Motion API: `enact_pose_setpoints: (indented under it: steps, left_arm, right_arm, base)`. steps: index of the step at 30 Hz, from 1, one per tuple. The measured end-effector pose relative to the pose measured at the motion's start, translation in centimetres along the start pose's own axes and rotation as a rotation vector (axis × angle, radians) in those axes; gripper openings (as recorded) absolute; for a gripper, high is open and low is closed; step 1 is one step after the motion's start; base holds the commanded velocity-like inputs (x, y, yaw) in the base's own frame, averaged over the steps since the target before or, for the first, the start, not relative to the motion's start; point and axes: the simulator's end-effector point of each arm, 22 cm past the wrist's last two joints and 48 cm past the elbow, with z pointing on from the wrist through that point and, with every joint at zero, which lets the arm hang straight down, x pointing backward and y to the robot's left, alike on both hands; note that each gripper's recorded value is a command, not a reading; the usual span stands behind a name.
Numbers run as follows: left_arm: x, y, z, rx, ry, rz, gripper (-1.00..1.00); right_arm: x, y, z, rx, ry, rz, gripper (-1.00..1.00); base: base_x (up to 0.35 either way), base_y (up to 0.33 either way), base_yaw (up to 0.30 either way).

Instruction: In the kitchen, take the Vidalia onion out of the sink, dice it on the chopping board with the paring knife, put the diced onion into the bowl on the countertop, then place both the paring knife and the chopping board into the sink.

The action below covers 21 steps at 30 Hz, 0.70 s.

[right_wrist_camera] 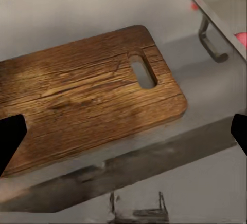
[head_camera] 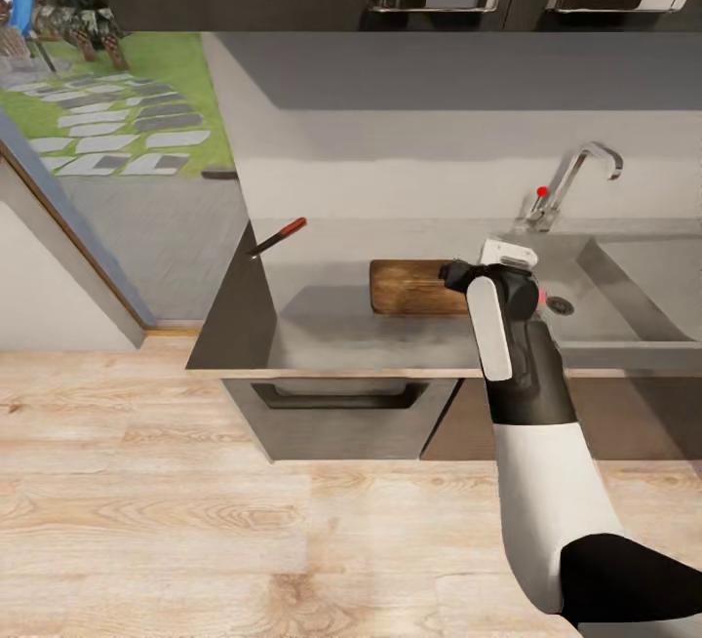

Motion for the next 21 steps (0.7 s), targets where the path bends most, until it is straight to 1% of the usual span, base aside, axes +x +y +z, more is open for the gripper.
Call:
enact_pose_setpoints:
  steps: [2, 6, 7, 10, 12, 13, 14, 15, 17, 18, 19, 21]
  left_arm:
    - [0.0, 0.0, 0.0, 0.0, 0.0, 0.0, 1.0]
    - [0.0, 0.0, 0.0, 0.0, -0.001, 0.0, 1.0]
    - [-0.2, -0.1, 0.0, 0.001, -0.004, -0.001, 1.0]
    - [-0.5, -0.4, 0.1, 0.004, -0.01, -0.003, 1.0]
    - [-0.8, -0.6, 0.1, 0.006, -0.018, -0.004, 1.0]
    - [-1.2, -0.7, 0.1, 0.007, -0.025, -0.005, 1.0]
    - [-2.1, -0.8, 0.2, 0.008, -0.045, -0.006, 1.0]
    - [-2.4, -0.8, 0.2, 0.008, -0.051, -0.005, 1.0]
    - [-2.7, -0.7, 0.3, 0.007, -0.057, -0.005, 1.0]
    - [-2.7, -0.7, 0.3, 0.007, -0.058, -0.005, 1.0]
    - [-2.9, -0.7, 0.3, 0.006, -0.062, -0.005, 1.0]
    - [-3.0, -0.7, 0.3, 0.006, -0.062, -0.005, 1.0]
  right_arm:
    - [0.6, 0.1, -0.7, -0.013, -0.012, -0.005, 1.0]
    - [2.2, -0.1, -1.1, -0.039, -0.013, -0.013, 1.0]
    - [3.4, -0.9, -1.2, -0.087, -0.051, -0.002, 1.0]
    - [4.7, -1.9, -1.0, -0.097, -0.078, 0.004, 1.0]
    - [6.0, -2.1, -1.1, -0.099, -0.093, -0.01, 1.0]
    - [6.9, -1.9, -1.3, -0.102, -0.105, -0.028, 1.0]
    - [8.6, -1.3, -2.0, -0.096, -0.163, -0.086, 1.0]
    - [9.5, -1.2, -2.4, -0.086, -0.191, -0.115, 1.0]
    - [10.3, -1.3, -2.9, -0.073, -0.23, -0.145, 1.0]
    - [10.7, -1.3, -3.1, -0.07, -0.237, -0.154, 1.0]
    - [13.0, -1.1, -3.8, -0.075, -0.24, -0.181, 1.0]
    - [14.5, -1.0, -4.1, -0.081, -0.231, -0.194, 1.0]
  base:
    - [-0.006, -0.002, 0.0]
    - [-0.002, -0.001, 0.0]
    - [0.0, 0.0, 0.0]
    - [0.0, 0.0, 0.0]
    - [0.0, 0.0, 0.0]
    - [0.0, 0.0, 0.0]
    - [0.0, 0.0, 0.0]
    - [0.0, 0.0, 0.0]
    - [0.0, 0.0, 0.0]
    - [0.0, 0.0, 0.0]
    - [0.0, 0.0, 0.0]
    - [0.0, 0.0, 0.0]
